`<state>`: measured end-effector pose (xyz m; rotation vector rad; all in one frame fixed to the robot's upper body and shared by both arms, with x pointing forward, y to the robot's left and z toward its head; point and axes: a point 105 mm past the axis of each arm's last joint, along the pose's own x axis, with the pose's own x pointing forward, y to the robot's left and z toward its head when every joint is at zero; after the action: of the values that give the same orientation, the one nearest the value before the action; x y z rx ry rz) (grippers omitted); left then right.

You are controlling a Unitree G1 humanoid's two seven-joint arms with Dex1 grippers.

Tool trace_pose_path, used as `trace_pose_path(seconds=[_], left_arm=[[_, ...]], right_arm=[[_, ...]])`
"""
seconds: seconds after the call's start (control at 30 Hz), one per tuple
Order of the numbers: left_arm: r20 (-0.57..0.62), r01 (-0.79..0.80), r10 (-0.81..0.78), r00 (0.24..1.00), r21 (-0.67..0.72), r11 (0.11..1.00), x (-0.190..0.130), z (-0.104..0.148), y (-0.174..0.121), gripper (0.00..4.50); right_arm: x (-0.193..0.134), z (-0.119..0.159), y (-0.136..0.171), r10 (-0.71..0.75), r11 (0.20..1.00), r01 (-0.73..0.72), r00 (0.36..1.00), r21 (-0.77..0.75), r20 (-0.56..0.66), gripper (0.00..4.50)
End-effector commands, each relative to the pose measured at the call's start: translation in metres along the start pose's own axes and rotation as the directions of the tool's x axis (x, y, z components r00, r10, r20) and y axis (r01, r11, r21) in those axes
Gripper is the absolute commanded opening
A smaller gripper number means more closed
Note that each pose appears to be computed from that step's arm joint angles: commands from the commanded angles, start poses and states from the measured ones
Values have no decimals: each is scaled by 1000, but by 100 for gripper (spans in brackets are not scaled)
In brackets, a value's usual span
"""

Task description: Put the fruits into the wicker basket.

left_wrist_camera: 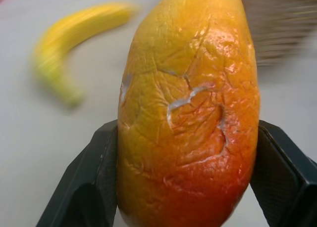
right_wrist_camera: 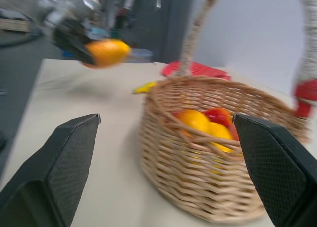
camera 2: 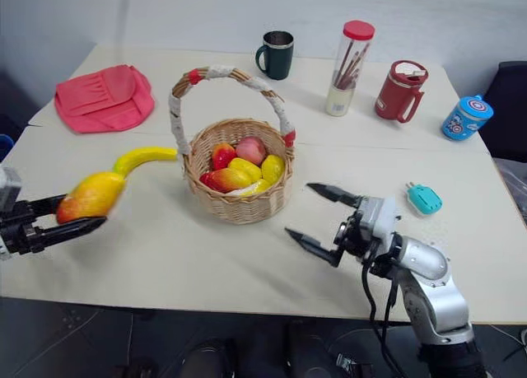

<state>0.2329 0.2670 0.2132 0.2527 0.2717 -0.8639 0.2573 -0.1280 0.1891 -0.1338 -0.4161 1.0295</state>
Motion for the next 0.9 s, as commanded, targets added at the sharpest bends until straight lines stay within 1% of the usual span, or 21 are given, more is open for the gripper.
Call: trace_pose_path(seconds=[0.03, 0.07, 0.13, 0.17, 0.2, 0.23, 0.3, 0.37, 0.4, 0.43, 0.47, 0.5, 0.6, 0.67, 0.7, 0.77, 0.83, 0.9], left_arm=[[19, 122, -127, 992, 153, 981, 21, 30, -31, 306], [36, 132, -141, 989, 189, 973, 30, 36, -35, 306], [80, 89, -108, 991, 213, 973, 54, 50, -31, 306], [129, 78, -104, 986, 192, 978, 75, 63, -29, 306], [152, 79, -107, 983, 178, 981, 90, 74, -29, 306], [165, 70, -97, 982, 163, 984, 105, 83, -29, 306], [160, 57, -80, 984, 143, 988, 126, 91, -28, 306], [150, 53, -71, 986, 121, 991, 141, 94, -29, 376], [147, 41, -58, 987, 117, 992, 148, 94, -28, 400], [147, 20, -38, 988, 119, 993, 153, 93, -25, 433], [143, 8, -27, 989, 128, 992, 157, 92, -23, 445], [148, -3, -17, 989, 133, 991, 159, 93, -22, 445], [181, -21, -3, 983, 133, 991, 160, 96, -20, 445], [242, -12, -37, 969, 197, 980, 152, 100, -23, 445], [294, -37, -29, 955, 216, 976, 141, 102, -21, 445], [318, -54, -34, 948, 266, 962, 119, 93, -21, 445], [324, 3, -96, 941, 274, 962, 99, 78, -32, 445], [393, 17, -125, 911, 266, 964, 72, 66, -38, 445]], right_arm=[[-10, 10, -11, -89, 996, 89, 996, -5, 18, 450], [-12, 9, -12, -97, 995, 97, 995, -9, 10, 450], [-15, 8, -15, -116, 993, 116, 993, -12, 0, 450], [-17, 7, -18, -128, 992, 128, 992, -7, -3, 450], [-17, 6, -19, -136, 991, 136, 991, -3, -4, 450], [-18, 4, -19, -134, 991, 134, 991, 0, -10, 450], [-19, 0, -18, -129, 992, 129, 992, 4, -17, 450], [-20, -2, -17, -132, 991, 132, 991, 10, -19, 450], [-21, -3, -15, -133, 991, 133, 991, 14, -21, 450], [-22, -5, -13, -135, 991, 135, 991, 17, -22, 450], [-23, -6, -10, -135, 991, 135, 991, 19, -24, 450], [-24, -6, -7, -135, 991, 135, 991, 21, -26, 450], [-26, -7, -4, -136, 990, 137, 990, 24, -27, 450], [-28, -9, -2, -135, 990, 136, 990, 28, -28, 450], [-29, -9, -1, -128, 991, 129, 991, 28, -26, 450], [-31, -8, 1, -116, 993, 117, 993, 36, -16, 450], [-30, -7, 4, -77, 996, 78, 997, 42, -12, 450], [-28, -6, 8, -36, 998, 35, 999, 56, 3, 450]])
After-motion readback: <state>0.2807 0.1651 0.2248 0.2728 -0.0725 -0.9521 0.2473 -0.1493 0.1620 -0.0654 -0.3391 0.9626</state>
